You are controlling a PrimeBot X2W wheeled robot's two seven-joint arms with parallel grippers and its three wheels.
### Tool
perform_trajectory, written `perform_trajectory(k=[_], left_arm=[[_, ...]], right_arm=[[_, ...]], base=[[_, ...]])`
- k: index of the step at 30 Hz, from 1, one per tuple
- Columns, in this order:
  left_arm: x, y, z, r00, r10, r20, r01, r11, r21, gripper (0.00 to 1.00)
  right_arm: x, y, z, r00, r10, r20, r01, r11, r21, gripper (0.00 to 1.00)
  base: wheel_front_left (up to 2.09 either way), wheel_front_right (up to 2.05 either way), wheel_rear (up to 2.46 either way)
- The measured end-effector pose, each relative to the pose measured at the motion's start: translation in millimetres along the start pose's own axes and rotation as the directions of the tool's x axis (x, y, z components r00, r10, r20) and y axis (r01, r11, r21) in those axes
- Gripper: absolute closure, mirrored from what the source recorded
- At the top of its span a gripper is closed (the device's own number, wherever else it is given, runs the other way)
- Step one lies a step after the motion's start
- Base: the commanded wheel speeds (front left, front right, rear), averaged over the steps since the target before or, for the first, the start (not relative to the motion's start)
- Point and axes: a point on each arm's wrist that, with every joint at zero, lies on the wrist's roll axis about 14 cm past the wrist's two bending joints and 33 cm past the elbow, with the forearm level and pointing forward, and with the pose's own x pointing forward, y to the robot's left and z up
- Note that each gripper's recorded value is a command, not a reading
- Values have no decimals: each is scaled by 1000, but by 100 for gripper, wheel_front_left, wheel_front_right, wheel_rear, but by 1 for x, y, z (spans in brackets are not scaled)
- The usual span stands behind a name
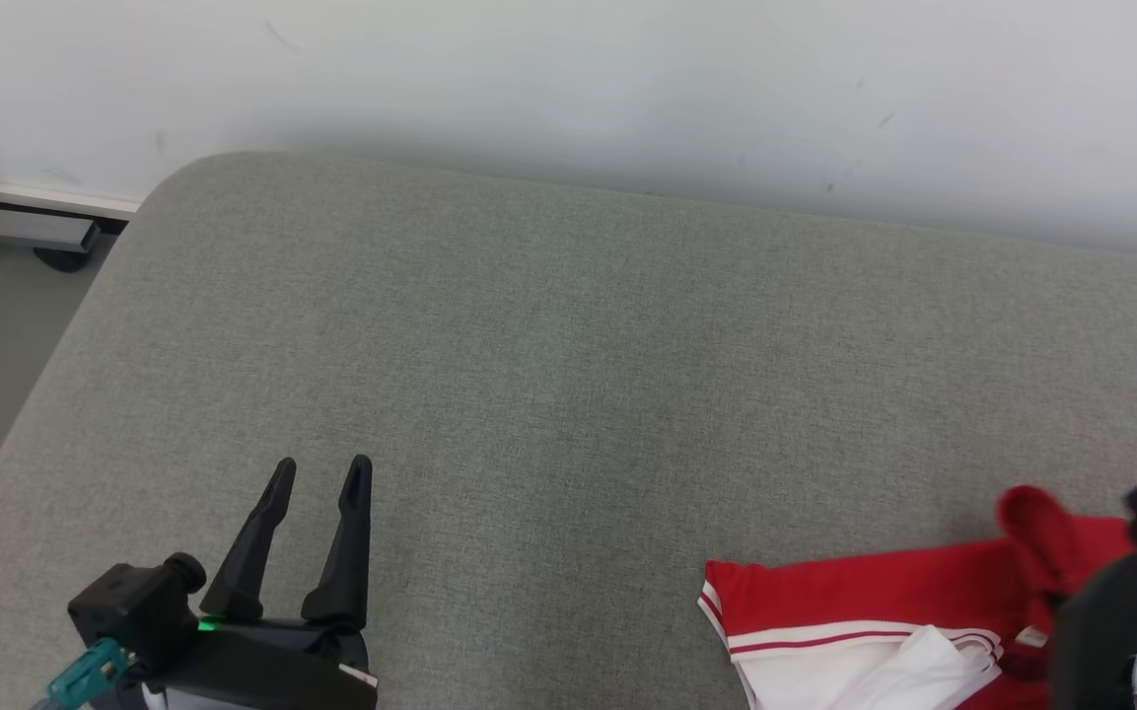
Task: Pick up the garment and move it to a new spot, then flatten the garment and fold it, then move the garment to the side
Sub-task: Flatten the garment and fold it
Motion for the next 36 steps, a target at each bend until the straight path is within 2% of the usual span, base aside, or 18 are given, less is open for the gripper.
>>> perform_trajectory(k=[7, 12, 16, 19, 30, 36], left_arm=[[0, 1, 0, 1000, 0, 1, 0, 1000, -1, 0], [-1, 3, 0, 1000, 6, 4, -6, 1000, -3, 0], [-1, 3, 0, 1000, 8, 3, -8, 1000, -9, 0], [-1, 3, 0, 1000, 8, 2, -8, 1000, -9, 0], [-2, 4, -2, 1000, 11, -4, -11, 1000, -9, 0], [-2, 4, -1, 1000, 13, -1, -13, 1000, -7, 0]], right_arm=[[6, 63, -15, 981, 191, -46, -194, 978, -76, 100], [2, 106, -26, 943, 325, -72, -332, 937, -112, 100], [-5, 144, -41, 895, 431, -115, -445, 883, -150, 100], [-9, 157, -49, 874, 465, -142, -484, 860, -163, 100], [-4, 173, -61, 846, 507, -163, -529, 834, -154, 100], [0, 176, -58, 844, 515, -153, -535, 830, -155, 100]], base=[[0, 0, 0], [0, 0, 0], [0, 0, 0], [0, 0, 0], [0, 0, 0], [0, 0, 0]])
